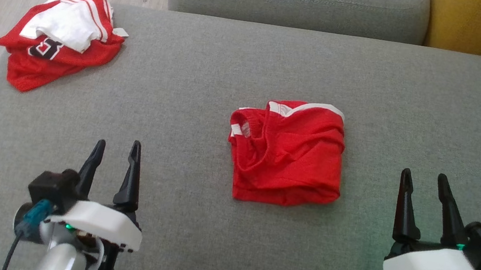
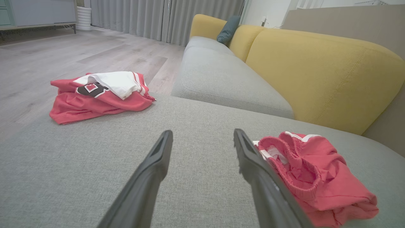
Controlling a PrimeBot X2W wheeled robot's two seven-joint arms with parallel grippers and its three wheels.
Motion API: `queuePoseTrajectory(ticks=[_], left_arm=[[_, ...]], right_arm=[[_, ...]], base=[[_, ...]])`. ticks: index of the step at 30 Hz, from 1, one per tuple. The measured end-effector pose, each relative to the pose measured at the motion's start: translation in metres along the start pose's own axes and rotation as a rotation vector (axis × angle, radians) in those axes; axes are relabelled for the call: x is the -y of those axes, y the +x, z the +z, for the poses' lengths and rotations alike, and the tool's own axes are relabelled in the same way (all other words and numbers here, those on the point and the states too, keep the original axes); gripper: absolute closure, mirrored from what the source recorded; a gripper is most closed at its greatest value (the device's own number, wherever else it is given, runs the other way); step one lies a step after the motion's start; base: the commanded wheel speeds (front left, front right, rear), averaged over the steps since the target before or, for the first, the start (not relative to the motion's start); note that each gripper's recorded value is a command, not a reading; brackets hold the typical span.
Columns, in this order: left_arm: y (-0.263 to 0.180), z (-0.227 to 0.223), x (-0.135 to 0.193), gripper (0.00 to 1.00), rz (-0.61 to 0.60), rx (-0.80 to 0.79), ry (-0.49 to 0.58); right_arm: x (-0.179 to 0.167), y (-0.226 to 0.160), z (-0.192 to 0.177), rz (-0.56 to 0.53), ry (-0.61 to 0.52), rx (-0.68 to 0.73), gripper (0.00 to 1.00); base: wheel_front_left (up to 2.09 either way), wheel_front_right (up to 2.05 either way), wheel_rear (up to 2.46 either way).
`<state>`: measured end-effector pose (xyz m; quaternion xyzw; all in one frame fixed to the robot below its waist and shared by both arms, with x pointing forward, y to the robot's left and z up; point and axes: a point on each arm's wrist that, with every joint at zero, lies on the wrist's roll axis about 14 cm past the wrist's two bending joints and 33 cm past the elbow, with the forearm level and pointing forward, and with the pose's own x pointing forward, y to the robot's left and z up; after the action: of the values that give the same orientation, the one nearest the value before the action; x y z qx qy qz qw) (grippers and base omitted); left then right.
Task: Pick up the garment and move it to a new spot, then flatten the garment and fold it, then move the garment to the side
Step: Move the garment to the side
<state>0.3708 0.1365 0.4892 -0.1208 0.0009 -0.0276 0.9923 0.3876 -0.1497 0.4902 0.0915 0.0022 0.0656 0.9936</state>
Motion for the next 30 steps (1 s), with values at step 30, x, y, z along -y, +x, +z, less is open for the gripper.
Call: queuePoseTrajectory(ticks=[30], left_arm=[[0.011,-0.026,-0.028,0.00,0.098,-0.080,-0.031]], right_arm=[[-0.024,0.080,-0.087,0.125,-0.040,-0.601,0.00]], base=[[0.00,0.00,0.00]])
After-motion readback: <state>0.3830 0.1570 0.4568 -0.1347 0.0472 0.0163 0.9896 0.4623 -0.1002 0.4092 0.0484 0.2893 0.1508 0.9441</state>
